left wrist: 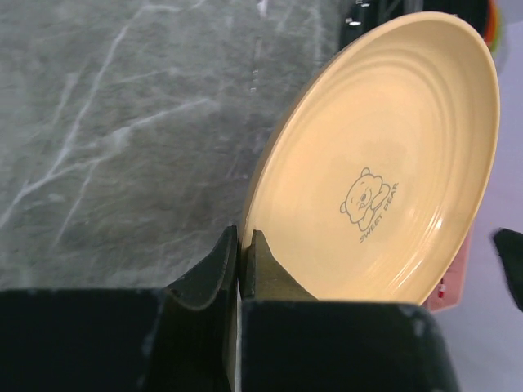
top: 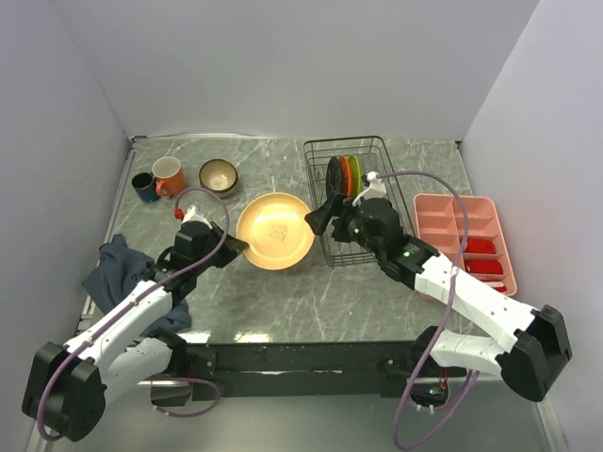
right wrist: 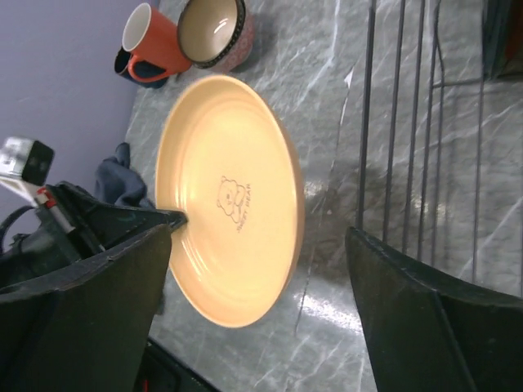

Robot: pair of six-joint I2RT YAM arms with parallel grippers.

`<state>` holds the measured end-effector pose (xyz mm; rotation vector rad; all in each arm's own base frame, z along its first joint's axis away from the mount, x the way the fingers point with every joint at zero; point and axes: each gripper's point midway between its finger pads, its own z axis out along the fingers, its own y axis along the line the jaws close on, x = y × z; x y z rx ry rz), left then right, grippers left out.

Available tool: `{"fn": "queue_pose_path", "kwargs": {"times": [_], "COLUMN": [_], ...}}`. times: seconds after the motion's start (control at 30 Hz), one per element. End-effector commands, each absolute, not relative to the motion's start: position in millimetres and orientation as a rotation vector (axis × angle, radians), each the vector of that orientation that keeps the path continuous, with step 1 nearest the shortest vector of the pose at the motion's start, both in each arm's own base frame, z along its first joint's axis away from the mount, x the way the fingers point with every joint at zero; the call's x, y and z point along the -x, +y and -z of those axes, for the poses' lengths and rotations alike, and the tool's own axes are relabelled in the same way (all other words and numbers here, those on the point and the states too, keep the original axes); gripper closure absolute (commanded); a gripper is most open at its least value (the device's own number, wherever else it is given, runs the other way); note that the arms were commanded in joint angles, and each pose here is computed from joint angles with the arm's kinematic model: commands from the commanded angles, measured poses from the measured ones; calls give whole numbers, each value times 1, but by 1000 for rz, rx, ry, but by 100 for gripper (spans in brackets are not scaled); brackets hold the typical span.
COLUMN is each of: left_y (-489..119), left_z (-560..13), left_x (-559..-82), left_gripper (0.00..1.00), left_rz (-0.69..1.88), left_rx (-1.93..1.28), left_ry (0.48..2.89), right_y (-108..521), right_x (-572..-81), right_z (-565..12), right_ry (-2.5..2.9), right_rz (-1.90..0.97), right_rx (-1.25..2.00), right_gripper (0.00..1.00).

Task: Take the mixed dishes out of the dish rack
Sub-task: Place the plate at the center of the board.

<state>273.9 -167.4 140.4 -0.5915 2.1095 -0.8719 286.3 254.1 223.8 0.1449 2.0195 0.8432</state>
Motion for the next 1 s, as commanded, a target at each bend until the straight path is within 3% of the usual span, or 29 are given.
{"fn": "queue_pose_path", "kwargs": {"times": [0.0,0.8,0.97], "left_y": [-159,-69,-62], "left_z": [-142,-71,-58], "left_x": [-287,-346,-347], "left_gripper": [99,99,87], "left_rz": [804,466,457], "left_rx": [660,831,841], "left_ry": [2090,2227,2252], "right_y": [236,181,177], "right_x": [-290,-273,-273], "right_z": [-239,-224,-221], "right_ry": [1936,1912,1918], "right_rz": [-782,-576,-565], "right_rx": [-144,-123,-124], "right_gripper": [3,0,0]}}
